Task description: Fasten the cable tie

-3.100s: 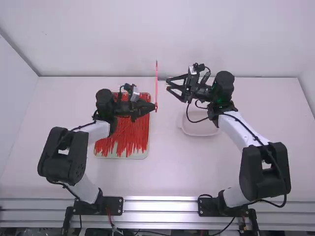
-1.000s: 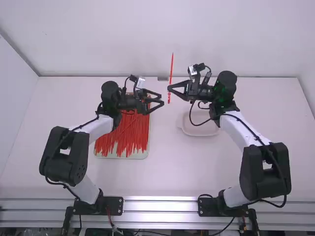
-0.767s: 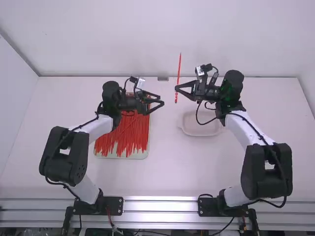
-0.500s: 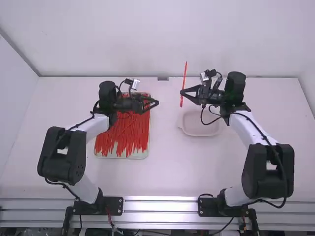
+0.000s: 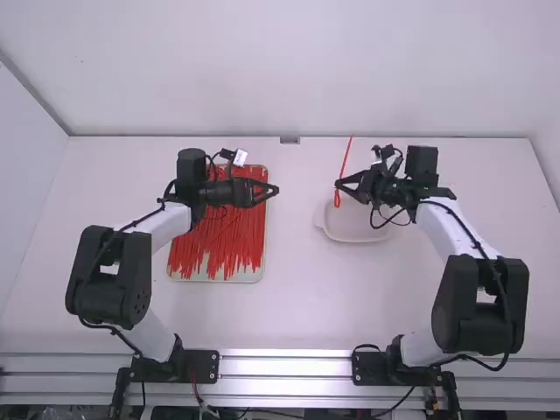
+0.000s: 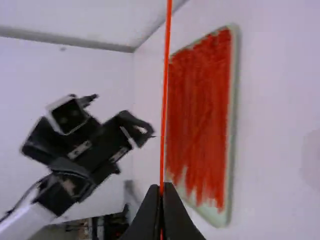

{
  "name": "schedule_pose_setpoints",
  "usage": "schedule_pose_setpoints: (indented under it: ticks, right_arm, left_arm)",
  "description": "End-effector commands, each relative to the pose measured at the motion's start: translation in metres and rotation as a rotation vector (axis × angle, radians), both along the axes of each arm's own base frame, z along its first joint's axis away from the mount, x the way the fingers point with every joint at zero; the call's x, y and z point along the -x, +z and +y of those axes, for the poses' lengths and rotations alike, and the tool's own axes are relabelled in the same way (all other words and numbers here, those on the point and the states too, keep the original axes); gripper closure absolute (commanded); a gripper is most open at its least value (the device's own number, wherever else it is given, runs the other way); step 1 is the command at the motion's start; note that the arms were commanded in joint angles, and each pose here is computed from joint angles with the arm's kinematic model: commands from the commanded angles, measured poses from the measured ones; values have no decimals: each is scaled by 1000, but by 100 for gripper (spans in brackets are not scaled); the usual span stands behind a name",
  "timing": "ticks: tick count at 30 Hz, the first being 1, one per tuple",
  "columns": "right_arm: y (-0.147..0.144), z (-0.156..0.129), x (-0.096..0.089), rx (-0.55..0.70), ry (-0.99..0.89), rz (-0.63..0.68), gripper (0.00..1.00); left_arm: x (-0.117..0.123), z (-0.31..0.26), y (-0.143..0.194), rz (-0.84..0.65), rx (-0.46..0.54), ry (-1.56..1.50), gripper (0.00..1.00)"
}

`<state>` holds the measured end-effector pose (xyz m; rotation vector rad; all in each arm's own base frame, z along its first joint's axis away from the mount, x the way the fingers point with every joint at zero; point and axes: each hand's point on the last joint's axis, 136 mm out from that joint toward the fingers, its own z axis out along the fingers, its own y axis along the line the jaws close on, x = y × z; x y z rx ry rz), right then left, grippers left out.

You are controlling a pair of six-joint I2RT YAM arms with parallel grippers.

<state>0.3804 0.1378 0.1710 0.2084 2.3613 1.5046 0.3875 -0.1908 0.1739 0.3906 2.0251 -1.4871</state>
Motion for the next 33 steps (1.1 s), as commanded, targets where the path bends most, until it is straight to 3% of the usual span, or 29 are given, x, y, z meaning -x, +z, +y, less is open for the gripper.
schedule_pose_setpoints:
  ticks: [1,5,14,20,33]
  right_arm:
    - [-7,-11,-11,152,-35,-90,100]
    - [-34,-24,-10,324,-85,-51,100]
    - [-67,-43,-3,584,-138,11,100]
    - [-84,-50,-3,678,-167,-1,100]
    - [-114,-59,7,693,-209,9,100]
  left_arm:
    - [-8,5,2,-38,-22,20,1]
    - [-11,8,-8,10,-51,58,1]
    - [-9,10,-16,17,-78,64,1]
    - [-9,11,-17,19,-82,64,1]
    - [-11,14,-24,46,-108,96,1]
